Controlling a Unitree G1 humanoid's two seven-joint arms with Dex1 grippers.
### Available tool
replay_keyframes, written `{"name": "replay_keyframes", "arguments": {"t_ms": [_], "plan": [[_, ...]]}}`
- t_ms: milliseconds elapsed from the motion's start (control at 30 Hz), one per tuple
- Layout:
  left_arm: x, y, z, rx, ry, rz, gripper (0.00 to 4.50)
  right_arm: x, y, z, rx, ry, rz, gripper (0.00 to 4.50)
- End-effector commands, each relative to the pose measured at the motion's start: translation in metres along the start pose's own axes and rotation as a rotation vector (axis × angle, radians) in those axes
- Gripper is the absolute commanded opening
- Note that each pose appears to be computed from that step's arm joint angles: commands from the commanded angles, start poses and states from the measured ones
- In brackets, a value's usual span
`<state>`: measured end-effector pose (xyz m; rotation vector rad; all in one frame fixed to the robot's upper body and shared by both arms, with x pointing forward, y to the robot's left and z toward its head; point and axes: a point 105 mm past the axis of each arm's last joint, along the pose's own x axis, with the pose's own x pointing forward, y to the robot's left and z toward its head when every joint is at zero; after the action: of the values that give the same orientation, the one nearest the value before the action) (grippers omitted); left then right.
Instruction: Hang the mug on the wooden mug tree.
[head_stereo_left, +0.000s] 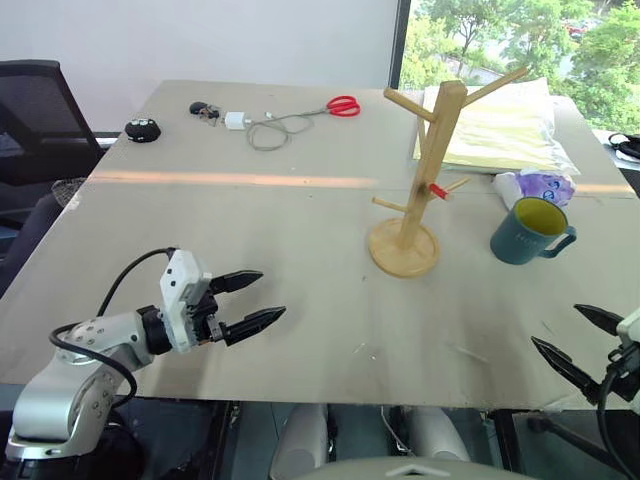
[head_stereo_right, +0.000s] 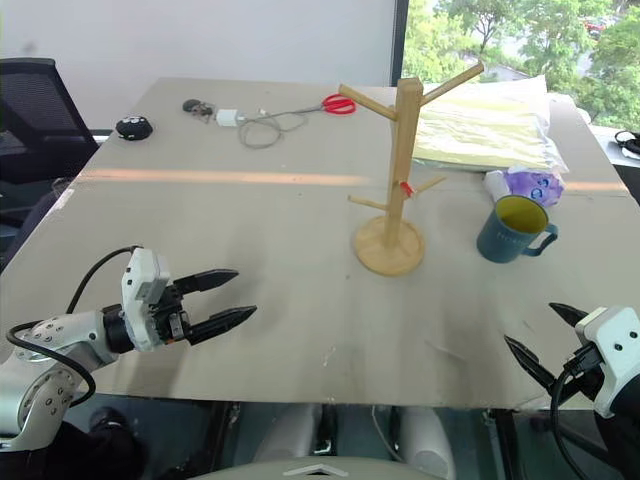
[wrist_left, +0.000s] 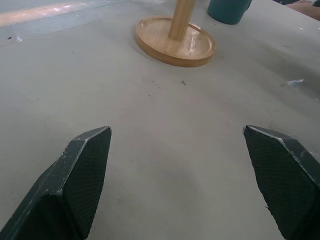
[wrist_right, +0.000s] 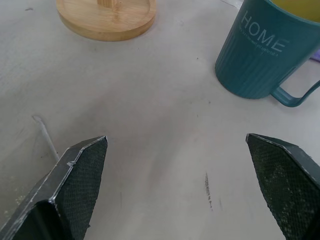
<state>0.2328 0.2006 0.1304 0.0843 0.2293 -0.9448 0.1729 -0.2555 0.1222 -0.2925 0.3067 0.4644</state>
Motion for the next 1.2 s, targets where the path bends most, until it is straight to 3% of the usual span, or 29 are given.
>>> {"name": "replay_keyframes", "arguments": {"t_ms": [33, 133, 300, 333, 433, 533, 633, 1200], "plan": [[0.008, -0.006, 0.02, 0.056, -0.061, -0.062, 4.32, 0.007, -0.014, 0.002, -0.004, -0.027, -0.101, 4.5], [0.025, -0.028, 0.05, 0.086, -0.149, -0.228, 4.32, 0.022, -0.049, -0.005, 0.061, -0.007, -0.33, 4.5], [0.035, -0.053, 0.068, 0.123, -0.175, -0.385, 4.32, 0.038, -0.082, -0.004, 0.167, -0.002, -0.518, 4.5], [0.036, -0.055, 0.071, 0.125, -0.181, -0.395, 4.5, 0.042, -0.085, -0.002, 0.175, -0.007, -0.53, 3.98], [0.04, -0.059, 0.076, 0.134, -0.191, -0.418, 4.5, 0.055, -0.092, 0.004, 0.187, -0.012, -0.546, 2.85], [0.042, -0.06, 0.079, 0.138, -0.204, -0.418, 4.5, 0.067, -0.099, 0.008, 0.206, -0.02, -0.554, 2.85], [0.043, -0.062, 0.079, 0.138, -0.208, -0.415, 4.5, 0.08, -0.101, 0.014, 0.215, -0.025, -0.538, 2.13], [0.036, -0.065, 0.076, 0.142, -0.2, -0.365, 4.5, 0.106, -0.111, 0.016, 0.238, -0.015, -0.543, 2.13]]}}
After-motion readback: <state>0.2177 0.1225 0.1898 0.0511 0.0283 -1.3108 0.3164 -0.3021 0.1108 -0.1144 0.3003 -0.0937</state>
